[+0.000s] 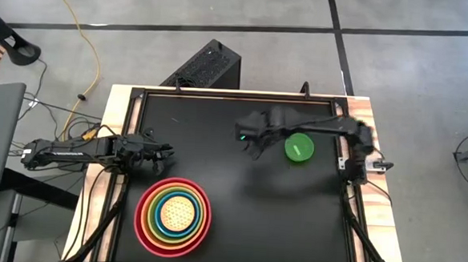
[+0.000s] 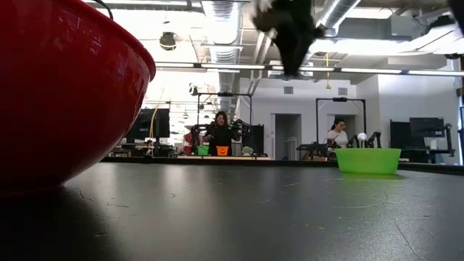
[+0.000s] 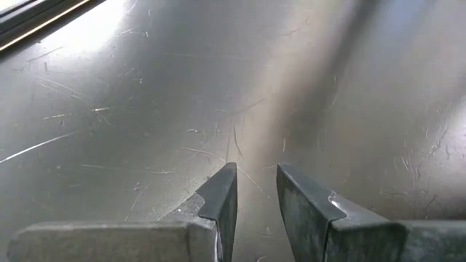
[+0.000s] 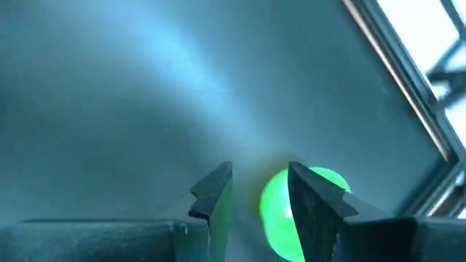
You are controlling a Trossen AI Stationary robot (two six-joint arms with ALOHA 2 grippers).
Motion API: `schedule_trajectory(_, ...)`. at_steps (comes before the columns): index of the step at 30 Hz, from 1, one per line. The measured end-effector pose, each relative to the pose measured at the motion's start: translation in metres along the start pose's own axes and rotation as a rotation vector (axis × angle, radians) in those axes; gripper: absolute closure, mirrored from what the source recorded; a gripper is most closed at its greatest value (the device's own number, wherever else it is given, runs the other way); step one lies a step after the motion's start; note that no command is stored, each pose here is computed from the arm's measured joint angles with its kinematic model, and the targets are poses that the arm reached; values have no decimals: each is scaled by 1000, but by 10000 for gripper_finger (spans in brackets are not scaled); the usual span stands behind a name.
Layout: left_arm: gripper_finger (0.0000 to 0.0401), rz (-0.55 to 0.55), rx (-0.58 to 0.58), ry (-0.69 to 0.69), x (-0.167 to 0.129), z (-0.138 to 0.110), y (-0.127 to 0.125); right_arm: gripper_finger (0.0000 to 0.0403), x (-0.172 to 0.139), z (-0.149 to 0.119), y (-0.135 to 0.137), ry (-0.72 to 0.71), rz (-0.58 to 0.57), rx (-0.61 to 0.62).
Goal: Nest bowls inside each other
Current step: Stack the transparent green bowl on top of the orange patterned bowl
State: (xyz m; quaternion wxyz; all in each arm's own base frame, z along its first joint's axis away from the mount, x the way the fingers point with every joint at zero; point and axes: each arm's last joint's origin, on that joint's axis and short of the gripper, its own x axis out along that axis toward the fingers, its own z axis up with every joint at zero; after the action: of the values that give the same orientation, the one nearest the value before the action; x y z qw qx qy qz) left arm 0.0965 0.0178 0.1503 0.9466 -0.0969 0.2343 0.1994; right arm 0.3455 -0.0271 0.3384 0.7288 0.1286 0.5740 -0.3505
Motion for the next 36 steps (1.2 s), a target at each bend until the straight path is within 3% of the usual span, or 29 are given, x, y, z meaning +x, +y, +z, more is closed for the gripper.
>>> schedule_trajectory(7, 314, 0, 0, 0, 0, 0, 0, 256, 41, -55, -87, 54, -43, 334)
schedule_trajectory(11, 314, 0, 0, 0, 0, 0, 0, 256, 70, -94, -120, 91, -58, 509)
schedule_trajectory(15, 314, 0, 0, 1, 0, 0, 0, 256, 95, -125, -143, 115, -75, 607)
schedule_trajectory(22, 314, 0, 0, 0, 0, 0, 0, 256, 130, -150, -157, 121, 52, 616)
schedule_trajectory(36, 314, 0, 0, 1, 0, 0, 0, 256, 155, -158, -156, 85, 150, 566)
